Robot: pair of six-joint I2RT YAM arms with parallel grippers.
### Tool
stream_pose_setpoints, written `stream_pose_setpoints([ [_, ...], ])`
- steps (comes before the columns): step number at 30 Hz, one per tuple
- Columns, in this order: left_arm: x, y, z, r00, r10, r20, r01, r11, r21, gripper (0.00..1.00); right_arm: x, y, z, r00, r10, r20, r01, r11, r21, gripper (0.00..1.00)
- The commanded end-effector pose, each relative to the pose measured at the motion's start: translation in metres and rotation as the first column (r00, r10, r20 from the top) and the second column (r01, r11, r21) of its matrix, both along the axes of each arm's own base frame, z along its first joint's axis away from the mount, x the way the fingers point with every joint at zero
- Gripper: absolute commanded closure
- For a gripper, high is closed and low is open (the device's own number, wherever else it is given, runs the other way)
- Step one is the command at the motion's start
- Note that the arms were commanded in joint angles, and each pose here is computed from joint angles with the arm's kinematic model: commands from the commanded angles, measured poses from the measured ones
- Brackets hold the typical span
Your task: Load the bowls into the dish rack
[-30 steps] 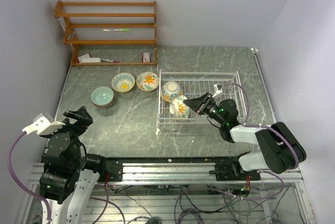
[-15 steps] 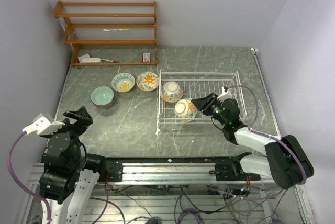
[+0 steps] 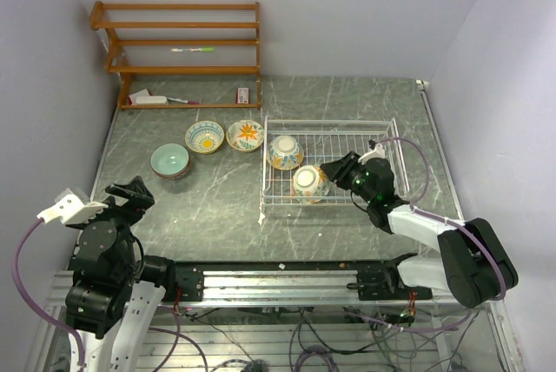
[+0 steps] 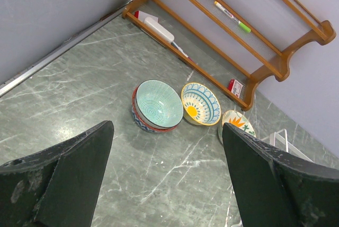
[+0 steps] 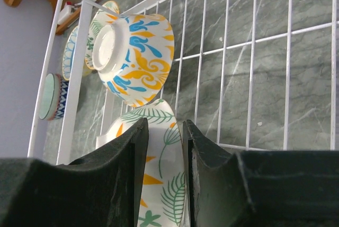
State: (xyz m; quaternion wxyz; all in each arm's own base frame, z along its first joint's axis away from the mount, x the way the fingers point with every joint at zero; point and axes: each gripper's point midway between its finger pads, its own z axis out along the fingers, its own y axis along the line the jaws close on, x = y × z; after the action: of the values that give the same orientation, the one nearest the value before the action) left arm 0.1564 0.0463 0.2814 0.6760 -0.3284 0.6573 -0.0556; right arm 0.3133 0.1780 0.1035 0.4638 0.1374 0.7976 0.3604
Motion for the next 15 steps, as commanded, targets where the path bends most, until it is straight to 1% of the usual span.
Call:
stream_pose_setpoints([
  [1, -0.003, 0.0008, 0.014, 0.999, -0.001, 0.044, 0.001, 1.0, -0.002, 0.05, -0.0088, 0.0046, -0.0212, 0.996, 0.048, -0.079, -0.052, 0.997, -0.05, 0.68],
  [15, -0.0033, 0.0007, 0.0142, 0.999, -0.002, 0.046, 0.002, 1.0, -0.002, 0.05, -0.0023, -0.0019, -0.0278, 0.994, 0.022, -0.109, -0.035, 0.992, -0.122, 0.68],
])
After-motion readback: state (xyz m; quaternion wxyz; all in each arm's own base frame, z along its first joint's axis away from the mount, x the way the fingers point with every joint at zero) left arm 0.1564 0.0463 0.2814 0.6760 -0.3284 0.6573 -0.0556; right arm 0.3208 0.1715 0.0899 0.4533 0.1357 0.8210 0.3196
